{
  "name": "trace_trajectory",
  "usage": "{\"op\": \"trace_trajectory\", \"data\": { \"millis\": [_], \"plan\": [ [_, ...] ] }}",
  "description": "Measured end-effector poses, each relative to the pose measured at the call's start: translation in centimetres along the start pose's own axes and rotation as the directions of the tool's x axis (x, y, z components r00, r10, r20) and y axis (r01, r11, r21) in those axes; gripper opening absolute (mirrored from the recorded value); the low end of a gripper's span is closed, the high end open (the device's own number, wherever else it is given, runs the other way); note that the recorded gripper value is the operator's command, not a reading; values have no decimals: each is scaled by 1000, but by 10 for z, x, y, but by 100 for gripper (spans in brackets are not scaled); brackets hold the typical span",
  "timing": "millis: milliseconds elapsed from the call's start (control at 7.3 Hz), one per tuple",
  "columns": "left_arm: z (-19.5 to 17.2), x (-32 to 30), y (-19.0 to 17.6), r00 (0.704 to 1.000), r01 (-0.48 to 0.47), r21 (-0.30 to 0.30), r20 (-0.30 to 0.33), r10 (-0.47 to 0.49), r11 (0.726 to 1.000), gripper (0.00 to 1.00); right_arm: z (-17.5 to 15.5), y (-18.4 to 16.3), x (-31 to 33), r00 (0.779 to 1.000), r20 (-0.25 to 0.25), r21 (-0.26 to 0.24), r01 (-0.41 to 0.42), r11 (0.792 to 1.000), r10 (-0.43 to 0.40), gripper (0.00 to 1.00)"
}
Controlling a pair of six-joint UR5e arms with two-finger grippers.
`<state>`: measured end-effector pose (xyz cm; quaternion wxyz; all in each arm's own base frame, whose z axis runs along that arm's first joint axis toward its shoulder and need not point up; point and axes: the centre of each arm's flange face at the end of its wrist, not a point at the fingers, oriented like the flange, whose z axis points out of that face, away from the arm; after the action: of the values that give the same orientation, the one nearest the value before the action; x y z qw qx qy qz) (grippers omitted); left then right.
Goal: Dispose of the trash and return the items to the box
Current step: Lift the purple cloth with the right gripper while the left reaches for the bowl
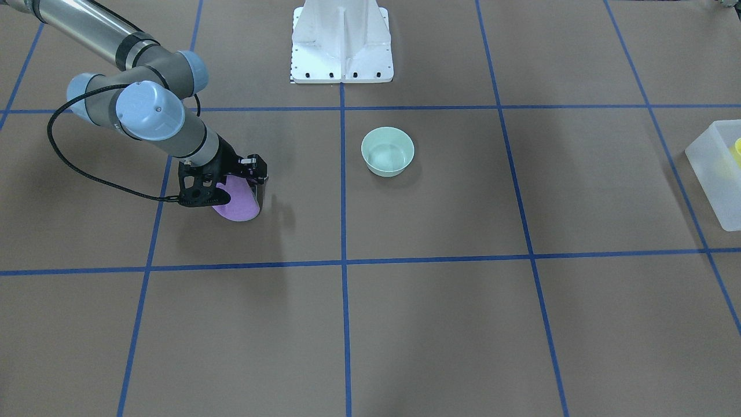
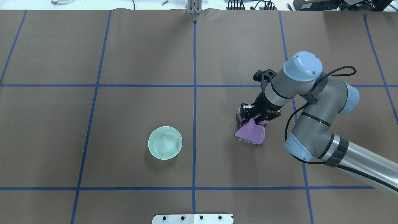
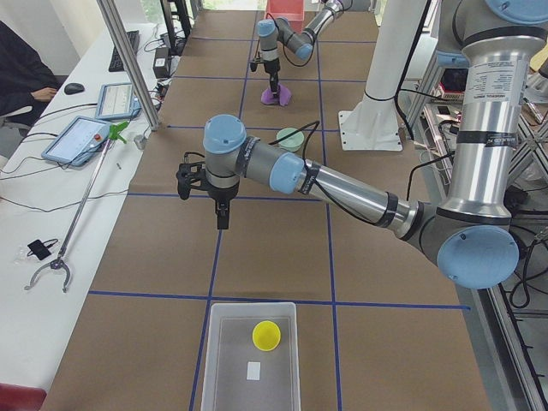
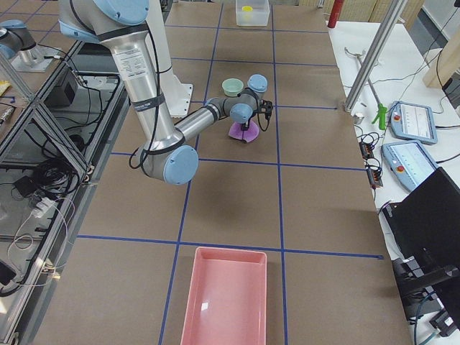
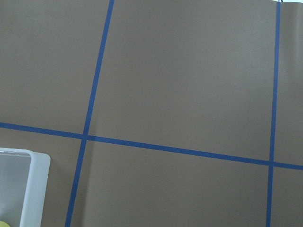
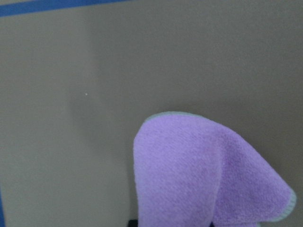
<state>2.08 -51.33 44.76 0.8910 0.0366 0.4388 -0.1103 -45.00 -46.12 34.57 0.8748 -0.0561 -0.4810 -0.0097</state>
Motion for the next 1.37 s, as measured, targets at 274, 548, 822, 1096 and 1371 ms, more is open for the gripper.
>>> {"op": "trace_trajectory", "data": {
  "millis": [274,548,822,1096,1371],
  "plan": [
    [36,99,22,998,63,-37,-3,-64,997,98,-48,-21,11,999,32,68,-24,997,21,0],
    [82,207,60,994,105,-45,-2,-106,993,98,-98,-48,42,997,57,121,-68,990,61,0],
    [118,285,109,990,140,-38,-7,-140,989,98,-141,-66,73,994,81,155,-92,984,80,0],
    [159,339,178,992,125,-20,8,-125,992,98,-175,-74,124,997,69,193,-58,979,46,0],
    [198,369,242,994,112,3,1,-112,994,98,-189,-71,178,1000,30,213,-14,977,8,0]
  ]
}}
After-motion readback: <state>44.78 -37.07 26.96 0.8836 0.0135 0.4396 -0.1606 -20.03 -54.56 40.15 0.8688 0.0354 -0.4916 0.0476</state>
